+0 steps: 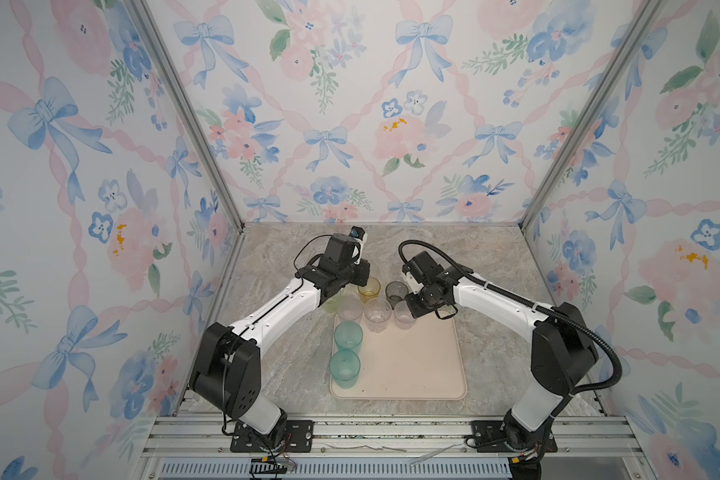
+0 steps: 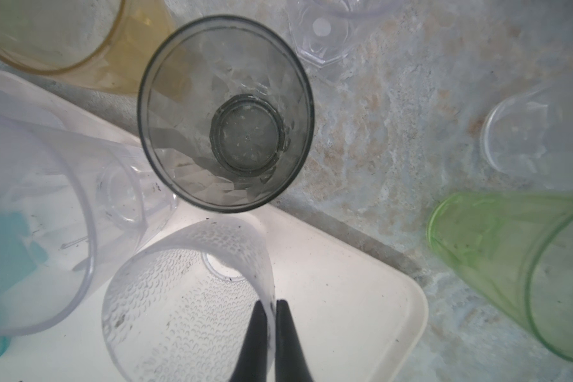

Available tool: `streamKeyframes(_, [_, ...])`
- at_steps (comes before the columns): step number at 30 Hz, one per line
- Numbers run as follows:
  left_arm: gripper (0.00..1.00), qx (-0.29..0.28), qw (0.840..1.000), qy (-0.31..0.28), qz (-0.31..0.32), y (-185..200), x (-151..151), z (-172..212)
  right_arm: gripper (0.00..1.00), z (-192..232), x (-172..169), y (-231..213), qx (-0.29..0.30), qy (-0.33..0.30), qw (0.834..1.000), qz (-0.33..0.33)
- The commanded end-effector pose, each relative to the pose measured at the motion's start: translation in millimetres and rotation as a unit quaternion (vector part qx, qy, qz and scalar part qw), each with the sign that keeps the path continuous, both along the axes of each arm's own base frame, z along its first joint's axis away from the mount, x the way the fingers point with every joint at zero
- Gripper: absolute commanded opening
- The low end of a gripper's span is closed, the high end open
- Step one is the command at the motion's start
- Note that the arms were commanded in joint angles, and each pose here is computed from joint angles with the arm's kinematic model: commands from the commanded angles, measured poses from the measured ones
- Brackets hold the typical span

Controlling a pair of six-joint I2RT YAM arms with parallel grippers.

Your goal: Place the glasses into the tray

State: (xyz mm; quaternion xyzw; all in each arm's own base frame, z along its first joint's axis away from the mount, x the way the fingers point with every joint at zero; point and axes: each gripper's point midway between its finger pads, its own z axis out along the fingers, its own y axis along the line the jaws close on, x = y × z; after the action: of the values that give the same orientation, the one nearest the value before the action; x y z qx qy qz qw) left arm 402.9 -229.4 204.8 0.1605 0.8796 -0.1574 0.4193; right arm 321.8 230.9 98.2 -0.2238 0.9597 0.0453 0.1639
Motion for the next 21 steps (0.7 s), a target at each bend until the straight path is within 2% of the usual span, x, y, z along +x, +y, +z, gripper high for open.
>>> streamKeyframes(1, [0.28, -0.003, 1.0, -0.011, -0.013, -7, 3, 8, 0.04, -13, -4, 2, -0.001, 0.017, 1.0, -0.004])
streamKeyframes(10, [0.28, -0.006, 1.0, -0.011, -0.015, -7, 2, 10, 0.07, -16, -4, 2, 0.001, 0.019, 1.0, -0.006])
streamKeyframes(16, [0.29, -0.008, 1.0, -0.009, -0.022, -12, 2, 10, 0.22, -7, -4, 1, 0.007, 0.014, 1.0, -0.006])
streamKeyframes(21, [0.28, 0.003, 1.0, -0.01, -0.029, -19, 4, 13, 0.29, 25, 2, -6, 0.037, -0.013, 0.999, -0.015])
